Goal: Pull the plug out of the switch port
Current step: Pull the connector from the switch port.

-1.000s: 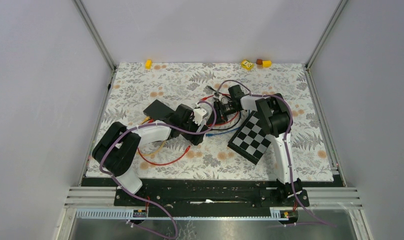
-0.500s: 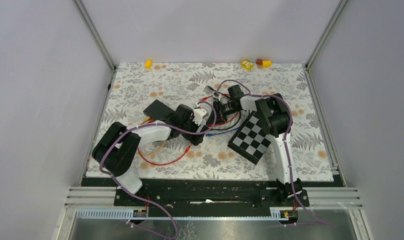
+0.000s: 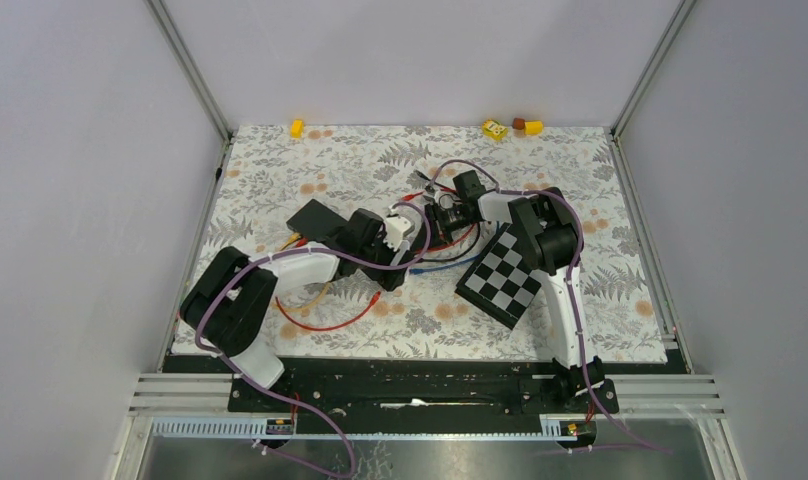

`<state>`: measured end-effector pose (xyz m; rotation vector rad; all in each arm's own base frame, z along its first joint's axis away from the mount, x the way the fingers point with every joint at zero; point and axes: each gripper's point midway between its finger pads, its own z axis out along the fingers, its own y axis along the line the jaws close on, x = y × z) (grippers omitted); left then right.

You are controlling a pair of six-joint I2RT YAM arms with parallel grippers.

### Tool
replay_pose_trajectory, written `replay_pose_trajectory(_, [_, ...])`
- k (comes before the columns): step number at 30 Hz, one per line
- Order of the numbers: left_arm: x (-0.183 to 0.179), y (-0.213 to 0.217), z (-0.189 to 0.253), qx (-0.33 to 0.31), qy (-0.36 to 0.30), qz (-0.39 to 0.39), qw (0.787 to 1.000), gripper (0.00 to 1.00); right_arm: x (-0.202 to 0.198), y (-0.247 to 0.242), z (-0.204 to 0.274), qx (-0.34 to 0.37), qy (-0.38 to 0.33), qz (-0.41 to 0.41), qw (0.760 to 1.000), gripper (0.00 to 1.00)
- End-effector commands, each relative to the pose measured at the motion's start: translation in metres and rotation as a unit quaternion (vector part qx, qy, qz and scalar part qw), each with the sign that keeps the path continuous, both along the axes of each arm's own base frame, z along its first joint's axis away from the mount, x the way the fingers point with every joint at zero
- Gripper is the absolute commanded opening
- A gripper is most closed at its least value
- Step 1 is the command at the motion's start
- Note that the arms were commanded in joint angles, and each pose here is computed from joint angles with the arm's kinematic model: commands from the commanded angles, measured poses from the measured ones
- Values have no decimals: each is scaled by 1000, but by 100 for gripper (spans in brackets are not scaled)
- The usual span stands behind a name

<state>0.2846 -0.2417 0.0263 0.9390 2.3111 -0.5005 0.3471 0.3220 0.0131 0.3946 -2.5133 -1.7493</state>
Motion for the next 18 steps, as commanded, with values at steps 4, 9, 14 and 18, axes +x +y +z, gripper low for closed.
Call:
replay_pose_trajectory(4, [18, -4, 28, -33, -53, 0, 998, 90, -2, 6, 8, -1, -39, 10, 999, 15])
replay_pose_trajectory(9, [23, -3, 37, -39, -63, 9, 997, 95, 2, 5, 18, 16, -38, 4, 999, 8])
replay_pose_trajectory(14, [33, -5, 49, -48, -75, 13, 996, 98, 4, 4, 26, 29, -52, 9, 998, 0])
replay_pose_trajectory(18, [50, -8, 59, -57, -80, 42, 994, 98, 4, 6, 29, 44, -64, 10, 997, 0])
